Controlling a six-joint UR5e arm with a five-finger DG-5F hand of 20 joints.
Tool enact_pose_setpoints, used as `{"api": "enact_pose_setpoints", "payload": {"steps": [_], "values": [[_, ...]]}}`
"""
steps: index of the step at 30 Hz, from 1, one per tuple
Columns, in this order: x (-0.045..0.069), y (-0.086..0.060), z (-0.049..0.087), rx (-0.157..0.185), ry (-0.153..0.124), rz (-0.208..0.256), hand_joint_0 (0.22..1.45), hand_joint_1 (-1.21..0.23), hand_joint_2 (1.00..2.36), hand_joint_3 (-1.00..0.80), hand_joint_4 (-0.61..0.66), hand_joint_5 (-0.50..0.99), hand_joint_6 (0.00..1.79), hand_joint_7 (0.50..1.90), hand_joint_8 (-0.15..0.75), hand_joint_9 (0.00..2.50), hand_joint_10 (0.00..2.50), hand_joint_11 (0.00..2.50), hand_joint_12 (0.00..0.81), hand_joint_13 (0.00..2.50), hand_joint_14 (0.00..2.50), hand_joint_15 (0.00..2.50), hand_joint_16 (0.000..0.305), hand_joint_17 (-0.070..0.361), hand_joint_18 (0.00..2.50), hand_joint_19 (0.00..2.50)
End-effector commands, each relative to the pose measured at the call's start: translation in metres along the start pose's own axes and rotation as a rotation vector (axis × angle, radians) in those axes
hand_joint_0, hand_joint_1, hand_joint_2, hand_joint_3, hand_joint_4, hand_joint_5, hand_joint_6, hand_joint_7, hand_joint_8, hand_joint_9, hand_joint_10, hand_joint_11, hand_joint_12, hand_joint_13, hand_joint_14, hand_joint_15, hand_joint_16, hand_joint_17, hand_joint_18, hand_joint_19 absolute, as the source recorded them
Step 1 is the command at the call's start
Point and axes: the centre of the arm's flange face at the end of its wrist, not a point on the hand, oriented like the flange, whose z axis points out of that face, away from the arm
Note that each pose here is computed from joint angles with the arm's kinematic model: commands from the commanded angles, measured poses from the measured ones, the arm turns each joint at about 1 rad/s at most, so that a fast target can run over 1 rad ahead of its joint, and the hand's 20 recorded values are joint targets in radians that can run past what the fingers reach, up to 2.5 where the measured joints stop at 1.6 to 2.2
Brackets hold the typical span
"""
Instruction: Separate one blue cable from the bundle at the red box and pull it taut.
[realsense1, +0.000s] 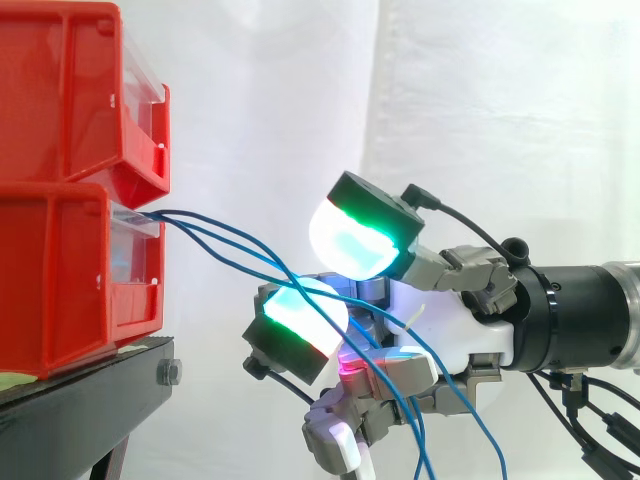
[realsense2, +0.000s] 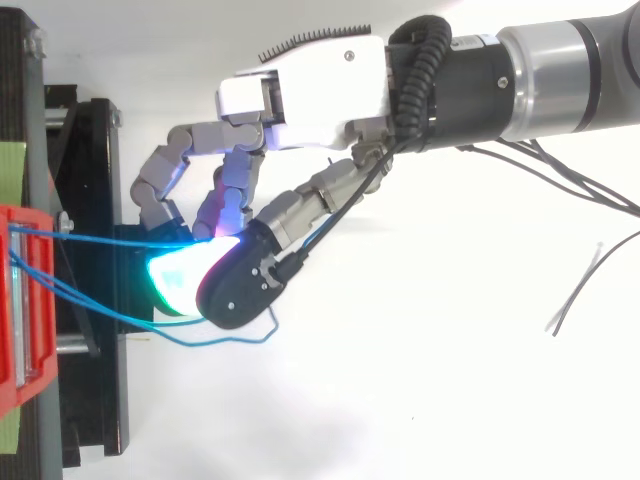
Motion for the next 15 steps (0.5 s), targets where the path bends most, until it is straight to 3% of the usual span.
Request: {"api": "enact_pose_setpoints", "payload": {"steps": [1, 6, 10, 15], "values": [[0.0001, -0.0002, -0.0002, 0.002, 0.000, 0.002, 0.57, -0.47, 1.00, -0.50, 0.00, -0.12, 0.81, 1.08, 0.255, 1.29, 0.03, 1.28, 0.372, 0.90, 0.03, 0.85, 0.051, 0.114, 0.71, 0.90], [0.0012, -0.0001, 0.0002, 0.002, 0.002, 0.002, 0.62, -0.65, 1.00, -0.46, -0.01, -0.13, 0.80, 1.08, 0.245, 1.25, 0.03, 1.29, 0.370, 0.90, 0.03, 0.85, 0.050, 0.112, 0.71, 0.91], [0.0012, -0.0001, 0.0002, 0.002, 0.002, 0.003, 0.68, -0.88, 1.00, -0.48, -0.01, -0.17, 0.84, 1.07, 0.236, 1.14, 0.03, 1.27, 0.370, 0.84, 0.03, 0.83, 0.051, 0.115, 0.68, 0.86], [0.0014, 0.0000, 0.0002, 0.001, 0.003, 0.003, 0.72, -0.95, 1.00, -0.50, -0.01, -0.17, 0.86, 1.04, 0.227, 1.10, 0.03, 1.24, 0.357, 0.83, 0.03, 0.80, 0.050, 0.113, 0.70, 0.80]]}}
